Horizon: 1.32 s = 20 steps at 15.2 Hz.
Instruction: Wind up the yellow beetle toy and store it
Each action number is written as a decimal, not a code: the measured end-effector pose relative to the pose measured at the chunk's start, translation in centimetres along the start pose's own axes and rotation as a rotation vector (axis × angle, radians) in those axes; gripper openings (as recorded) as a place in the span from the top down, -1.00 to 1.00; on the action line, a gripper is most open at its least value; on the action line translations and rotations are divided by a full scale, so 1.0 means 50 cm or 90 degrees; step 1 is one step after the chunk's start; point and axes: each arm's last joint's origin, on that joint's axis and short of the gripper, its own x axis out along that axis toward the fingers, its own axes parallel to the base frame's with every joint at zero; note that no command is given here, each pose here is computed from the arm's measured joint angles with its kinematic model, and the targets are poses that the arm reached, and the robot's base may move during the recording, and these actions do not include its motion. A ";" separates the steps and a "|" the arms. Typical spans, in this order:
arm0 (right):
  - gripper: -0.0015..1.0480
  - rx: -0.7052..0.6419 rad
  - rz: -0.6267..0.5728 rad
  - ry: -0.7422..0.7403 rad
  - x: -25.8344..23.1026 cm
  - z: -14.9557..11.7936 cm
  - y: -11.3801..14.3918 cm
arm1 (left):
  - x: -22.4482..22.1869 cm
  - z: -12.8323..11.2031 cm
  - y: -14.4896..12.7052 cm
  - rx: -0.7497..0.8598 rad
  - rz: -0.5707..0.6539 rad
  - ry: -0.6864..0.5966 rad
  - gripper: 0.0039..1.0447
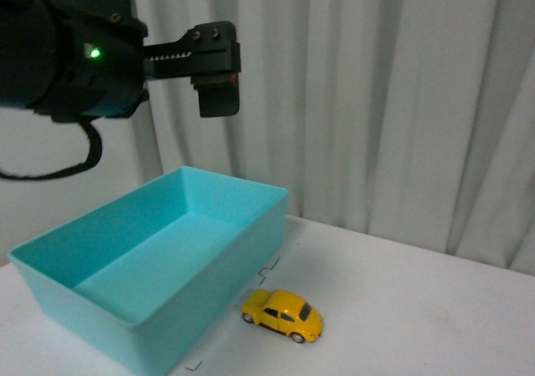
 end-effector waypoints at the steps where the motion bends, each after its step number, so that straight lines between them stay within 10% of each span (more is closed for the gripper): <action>1: -0.87 0.000 0.000 0.000 0.000 0.000 0.000 | 0.041 0.021 -0.023 0.031 -0.023 -0.004 -0.88; 7: -0.87 0.000 0.000 0.000 0.000 0.000 0.000 | 0.254 0.041 -0.187 0.514 -0.302 0.066 -0.88; 13: -0.87 0.000 0.000 0.000 0.000 0.000 0.000 | 0.302 -0.074 -0.183 1.091 -0.491 0.302 -0.88; 20: -0.87 0.000 0.000 0.000 0.000 0.000 0.000 | 0.321 -0.209 -0.166 1.039 -0.472 0.502 -0.88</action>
